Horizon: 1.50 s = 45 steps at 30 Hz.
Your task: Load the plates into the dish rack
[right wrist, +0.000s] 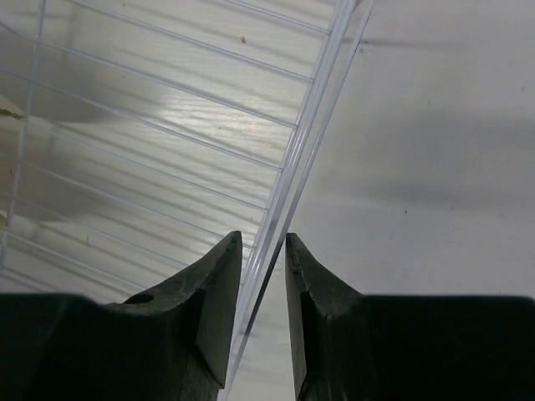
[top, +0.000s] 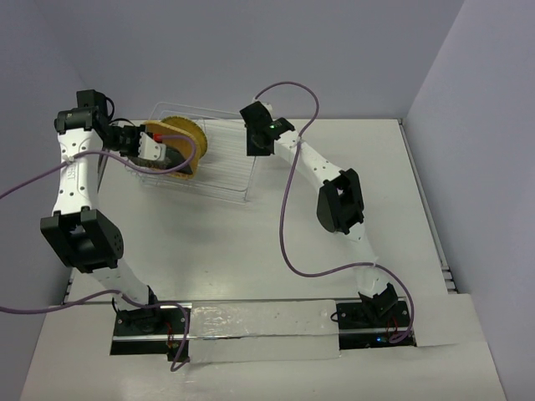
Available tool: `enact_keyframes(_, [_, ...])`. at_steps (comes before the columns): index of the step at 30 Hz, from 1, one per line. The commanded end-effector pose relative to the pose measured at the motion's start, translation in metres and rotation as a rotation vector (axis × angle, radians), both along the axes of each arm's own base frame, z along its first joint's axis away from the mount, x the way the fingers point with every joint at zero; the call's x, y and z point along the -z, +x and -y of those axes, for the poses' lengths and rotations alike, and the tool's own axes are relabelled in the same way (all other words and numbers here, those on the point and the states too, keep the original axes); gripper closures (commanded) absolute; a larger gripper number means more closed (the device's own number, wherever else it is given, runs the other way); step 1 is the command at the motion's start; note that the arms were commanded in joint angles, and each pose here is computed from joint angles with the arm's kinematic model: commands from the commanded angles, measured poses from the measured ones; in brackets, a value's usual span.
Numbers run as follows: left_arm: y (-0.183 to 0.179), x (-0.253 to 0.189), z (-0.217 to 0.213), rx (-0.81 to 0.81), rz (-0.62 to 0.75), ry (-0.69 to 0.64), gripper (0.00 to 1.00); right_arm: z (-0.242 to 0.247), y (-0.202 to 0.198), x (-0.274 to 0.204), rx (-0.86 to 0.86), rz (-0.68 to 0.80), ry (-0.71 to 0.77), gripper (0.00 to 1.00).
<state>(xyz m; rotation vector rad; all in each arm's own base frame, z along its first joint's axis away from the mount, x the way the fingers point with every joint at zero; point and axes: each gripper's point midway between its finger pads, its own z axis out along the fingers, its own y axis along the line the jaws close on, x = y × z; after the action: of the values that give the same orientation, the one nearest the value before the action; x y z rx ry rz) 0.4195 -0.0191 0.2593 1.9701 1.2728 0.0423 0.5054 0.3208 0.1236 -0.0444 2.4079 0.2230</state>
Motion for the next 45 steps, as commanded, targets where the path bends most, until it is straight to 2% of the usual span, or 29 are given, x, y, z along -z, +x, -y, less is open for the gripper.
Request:
enact_keyframes(1, [0.033,-0.060,0.029,0.433,0.531,0.193,1.00,-0.003,0.012,-0.049,0.001,0.115,0.062,0.60])
enact_keyframes(4, [0.038,-0.059,0.029,0.426,0.539,0.199,1.00,-0.005,0.011,-0.049,-0.004,0.112,0.068,0.41])
enact_keyframes(10, [0.042,-0.040,0.025,0.421,0.505,0.224,1.00,-0.005,0.007,-0.061,-0.001,0.140,0.063,0.21])
enact_keyframes(18, [0.029,-0.034,0.022,0.428,0.439,0.243,1.00,0.003,0.009,-0.097,0.019,0.229,0.074,0.18])
enact_keyframes(26, [0.031,-0.017,0.024,0.411,0.420,0.210,1.00,0.010,0.009,-0.111,0.040,0.262,0.065,0.12])
enact_keyframes(34, [0.040,0.002,0.024,0.407,0.401,0.190,1.00,0.019,0.009,-0.130,0.069,0.309,0.056,0.11])
enact_keyframes(39, [0.045,0.006,0.023,0.407,0.395,0.189,0.85,0.023,0.010,-0.131,0.075,0.318,0.041,0.11])
enact_keyframes(41, [0.047,0.013,0.022,0.416,0.377,0.198,0.76,0.024,0.010,-0.132,0.079,0.321,0.036,0.11])
enact_keyframes(45, [0.050,0.010,0.023,0.405,0.378,0.187,0.67,0.026,0.010,-0.131,0.083,0.323,0.028,0.11])
